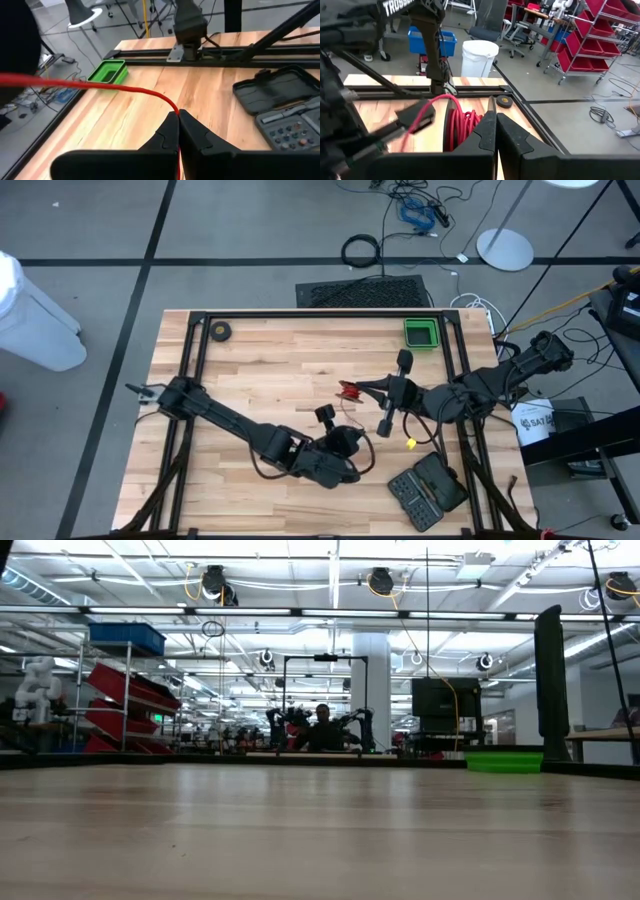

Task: Coil cords
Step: Coil the red wire into the spool

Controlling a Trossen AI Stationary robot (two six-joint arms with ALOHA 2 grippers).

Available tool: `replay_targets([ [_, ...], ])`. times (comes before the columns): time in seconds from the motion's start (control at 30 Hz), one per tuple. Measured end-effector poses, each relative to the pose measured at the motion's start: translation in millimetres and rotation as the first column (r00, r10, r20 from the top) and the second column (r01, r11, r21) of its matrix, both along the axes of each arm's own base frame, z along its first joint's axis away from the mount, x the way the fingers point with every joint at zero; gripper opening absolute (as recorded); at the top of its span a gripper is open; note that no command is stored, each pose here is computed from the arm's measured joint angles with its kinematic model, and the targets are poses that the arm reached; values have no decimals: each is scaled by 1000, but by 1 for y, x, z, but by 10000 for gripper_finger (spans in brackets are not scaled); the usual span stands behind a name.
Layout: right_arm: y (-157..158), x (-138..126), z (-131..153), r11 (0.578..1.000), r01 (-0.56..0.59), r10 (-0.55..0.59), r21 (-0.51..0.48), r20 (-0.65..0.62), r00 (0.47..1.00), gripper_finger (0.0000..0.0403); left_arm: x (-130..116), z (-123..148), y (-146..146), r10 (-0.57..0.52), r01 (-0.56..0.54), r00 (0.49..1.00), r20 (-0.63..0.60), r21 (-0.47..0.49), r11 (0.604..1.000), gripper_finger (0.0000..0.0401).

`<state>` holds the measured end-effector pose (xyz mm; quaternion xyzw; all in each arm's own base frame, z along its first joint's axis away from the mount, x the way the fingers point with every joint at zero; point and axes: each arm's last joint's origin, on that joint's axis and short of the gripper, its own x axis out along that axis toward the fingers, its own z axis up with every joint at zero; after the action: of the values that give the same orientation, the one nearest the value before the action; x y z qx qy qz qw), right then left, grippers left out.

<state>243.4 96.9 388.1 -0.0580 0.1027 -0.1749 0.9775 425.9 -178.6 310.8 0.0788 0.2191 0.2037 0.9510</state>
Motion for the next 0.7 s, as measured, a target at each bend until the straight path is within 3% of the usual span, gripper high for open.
replay_targets([
  [0.17, 0, -1, -3, 1000, 2, -2, -3, -28, 1000, 0, -11, 2, -16, 1, -1, 1000, 0, 35, 999, 1],
  [0.4, -1, -4, -5, 999, -27, 28, 28, -49, 998, 0, -49, 24, -29, 165, -171, 985, 47, 192, 966, 1],
  [0.7, 7, -11, 1, 977, -187, 191, 103, -27, 981, 0, -88, 36, -5, 293, -293, 956, 19, 109, 950, 1],
])
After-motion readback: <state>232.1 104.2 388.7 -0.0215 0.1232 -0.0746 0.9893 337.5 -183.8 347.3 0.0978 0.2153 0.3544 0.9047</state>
